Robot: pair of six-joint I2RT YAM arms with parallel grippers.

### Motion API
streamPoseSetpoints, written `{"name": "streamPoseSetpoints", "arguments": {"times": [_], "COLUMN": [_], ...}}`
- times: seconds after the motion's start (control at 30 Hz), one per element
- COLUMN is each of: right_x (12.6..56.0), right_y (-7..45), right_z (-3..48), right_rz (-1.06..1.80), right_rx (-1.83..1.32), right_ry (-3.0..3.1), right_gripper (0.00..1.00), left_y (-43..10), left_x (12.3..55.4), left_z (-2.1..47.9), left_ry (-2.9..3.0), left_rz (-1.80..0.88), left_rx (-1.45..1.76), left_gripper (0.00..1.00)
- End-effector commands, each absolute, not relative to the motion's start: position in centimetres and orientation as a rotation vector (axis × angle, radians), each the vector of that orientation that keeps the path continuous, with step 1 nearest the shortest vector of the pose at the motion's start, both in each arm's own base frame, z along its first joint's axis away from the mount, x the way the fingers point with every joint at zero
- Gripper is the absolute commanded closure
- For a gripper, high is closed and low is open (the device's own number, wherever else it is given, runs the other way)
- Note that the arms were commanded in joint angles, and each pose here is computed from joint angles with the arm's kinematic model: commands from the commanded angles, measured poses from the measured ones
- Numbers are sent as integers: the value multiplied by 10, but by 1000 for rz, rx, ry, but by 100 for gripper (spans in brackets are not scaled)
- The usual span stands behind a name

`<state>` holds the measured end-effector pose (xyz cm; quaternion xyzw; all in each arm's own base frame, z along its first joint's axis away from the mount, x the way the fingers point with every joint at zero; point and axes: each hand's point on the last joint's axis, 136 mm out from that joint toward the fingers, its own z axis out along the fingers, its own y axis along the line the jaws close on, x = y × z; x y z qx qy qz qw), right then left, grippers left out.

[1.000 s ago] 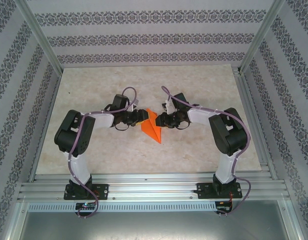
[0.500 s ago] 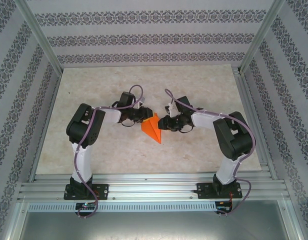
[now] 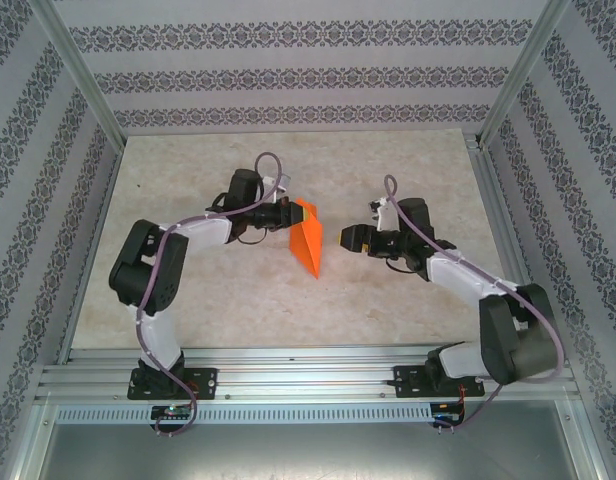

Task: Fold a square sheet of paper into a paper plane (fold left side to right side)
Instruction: Turn over the paper at the center of the table.

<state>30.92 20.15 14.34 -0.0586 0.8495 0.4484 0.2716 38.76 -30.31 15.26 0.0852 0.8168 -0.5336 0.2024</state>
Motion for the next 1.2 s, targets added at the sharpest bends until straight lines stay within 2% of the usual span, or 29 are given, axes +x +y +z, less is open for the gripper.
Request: {"name": "streamPoseSetpoints", "arguments": {"times": [0.0, 0.1, 0.3, 0.47, 0.63, 0.8, 0.93, 1.17], "right_x": [306, 298, 277, 267, 267, 268, 268, 273], "right_y": [205, 208, 235, 264, 280, 285, 285, 277], "right_z": [190, 222, 263, 271, 268, 266, 266, 258], "right_rz": [1289, 1350, 1476, 1568, 1604, 1620, 1628, 1586], "right_rx": [-244, -289, -434, -503, -515, -523, -526, -486], "right_ry": [2089, 1953, 1793, 1763, 1781, 1792, 1794, 1830], "right_gripper": [19, 2, 2, 2, 6, 19, 35, 71], "left_y": [-307, -303, -302, -303, -303, -303, -304, -304], "left_x": [370, 358, 341, 334, 327, 324, 325, 331], "left_z": [226, 272, 328, 348, 361, 364, 361, 345], "left_ry": [2041, 1919, 1799, 1744, 1703, 1697, 1706, 1752], "left_rz": [-1470, -1441, -1416, -1434, -1450, -1467, -1468, -1457], "left_rx": [477, 550, 631, 654, 670, 672, 668, 638], "left_gripper": [99, 98, 98, 98, 97, 97, 96, 95]}}
